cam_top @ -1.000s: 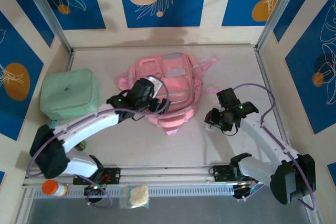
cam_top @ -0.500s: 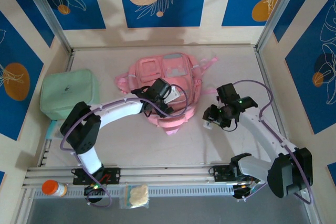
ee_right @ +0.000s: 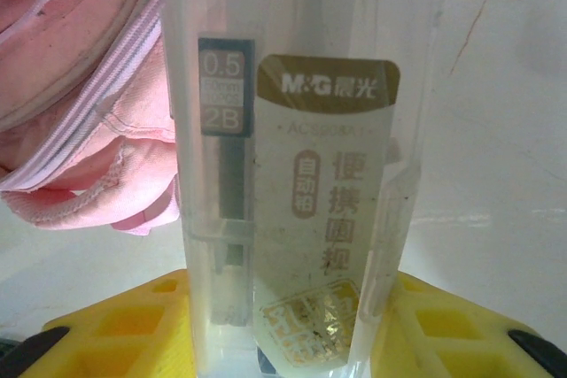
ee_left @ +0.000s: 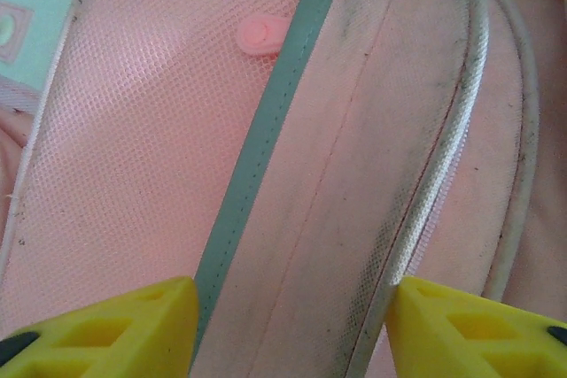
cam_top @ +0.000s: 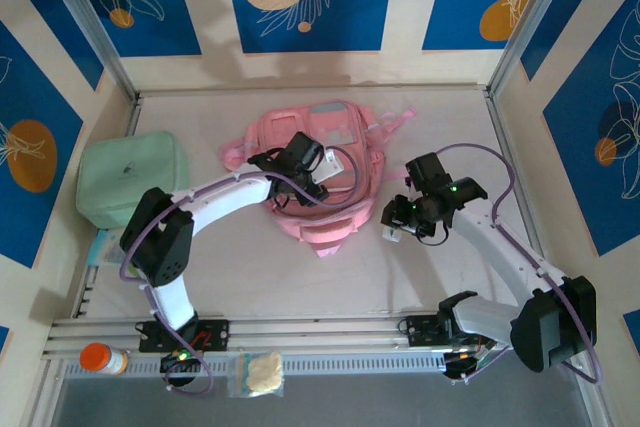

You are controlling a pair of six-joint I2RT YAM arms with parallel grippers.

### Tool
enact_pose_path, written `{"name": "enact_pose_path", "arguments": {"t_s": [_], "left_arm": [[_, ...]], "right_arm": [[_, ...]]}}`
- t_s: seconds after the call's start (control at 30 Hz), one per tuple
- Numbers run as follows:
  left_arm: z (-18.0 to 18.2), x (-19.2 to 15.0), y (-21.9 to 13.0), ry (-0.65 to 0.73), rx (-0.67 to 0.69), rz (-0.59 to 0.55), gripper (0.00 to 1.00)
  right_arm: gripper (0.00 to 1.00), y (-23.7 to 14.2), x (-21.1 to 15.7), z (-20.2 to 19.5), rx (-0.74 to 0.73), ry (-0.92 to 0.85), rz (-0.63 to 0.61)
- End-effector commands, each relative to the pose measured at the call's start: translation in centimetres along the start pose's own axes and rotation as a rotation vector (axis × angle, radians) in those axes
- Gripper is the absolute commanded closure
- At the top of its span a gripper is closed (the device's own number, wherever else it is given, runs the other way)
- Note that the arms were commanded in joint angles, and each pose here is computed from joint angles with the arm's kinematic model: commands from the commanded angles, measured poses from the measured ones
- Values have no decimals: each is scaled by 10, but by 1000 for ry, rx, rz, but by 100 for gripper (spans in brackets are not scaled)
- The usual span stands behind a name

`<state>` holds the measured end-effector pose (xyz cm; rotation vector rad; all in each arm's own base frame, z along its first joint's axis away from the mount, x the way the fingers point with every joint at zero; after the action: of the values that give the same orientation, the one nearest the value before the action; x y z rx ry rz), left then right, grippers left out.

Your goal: Pack books, pencil case, and school supplies into a backpack

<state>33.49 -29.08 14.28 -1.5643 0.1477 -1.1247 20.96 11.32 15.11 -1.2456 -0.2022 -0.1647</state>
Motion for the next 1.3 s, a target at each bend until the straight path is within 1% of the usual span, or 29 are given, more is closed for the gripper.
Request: {"name": "enact_pose_path", "arguments": {"t_s": [0.0,0.07,0.13,0.23,0.33,0.4,0.53,0.6,0.73,0.8,0.87,0.93,1.0,1.07,1.1,1.17,1.27], "left_arm": [[8,2,2,-11,0,4,50],[11,3,4,-30,13,-4,56],[3,3,9,-26,-33,-27,61],[-2,-4,18,-16,-47,-35,67],[-2,-5,21,-8,-39,-35,65],[-8,-8,22,11,-79,-25,63],[-7,-12,26,31,-63,-16,62],[-10,-13,27,44,-87,-2,62],[-4,-11,28,50,-44,-7,63],[3,-7,28,56,0,-31,69],[8,-2,24,56,33,-55,76],[9,4,18,57,40,-78,80],[12,9,14,63,54,-106,92],[14,12,11,62,66,-116,98],[13,12,10,64,57,-111,100],[7,12,8,69,12,-100,100],[5,14,5,42,-5,-105,100]], "right_arm": [[58,-8,1,4,-7,-27,-13],[58,-9,0,5,-1,-28,-8],[58,-8,-1,5,-5,-29,-7],[59,-5,-2,6,8,-25,0],[59,-5,-4,8,16,-27,-1],[59,-5,-4,6,13,-25,-8],[59,-8,-1,9,20,-30,-12],[59,-8,0,8,12,-33,-18],[59,-8,-1,8,16,-33,-13],[59,-9,-1,7,9,-33,-14],[59,-8,-2,5,5,-30,-15],[59,-9,-3,6,12,-30,-17],[59,-10,-2,6,9,-34,-20],[59,-12,-2,5,5,-36,-25],[59,-12,-2,5,6,-36,-26],[59,-13,-1,6,16,-38,-28],[60,-13,2,10,32,-63,-33]]}}
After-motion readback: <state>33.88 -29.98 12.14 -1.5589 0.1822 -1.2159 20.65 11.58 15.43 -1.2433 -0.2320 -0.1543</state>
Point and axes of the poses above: each hand's point on the last joint's axis, 136 mm out from that joint toward the fingers, its own y axis out along the fingers, its own z axis along the line the jaws close on, x = y × z, the point moved 3 cm from there along -y, back along the fingers, and after that the axes turned 15 degrees about -y, right-handed, at the moved point
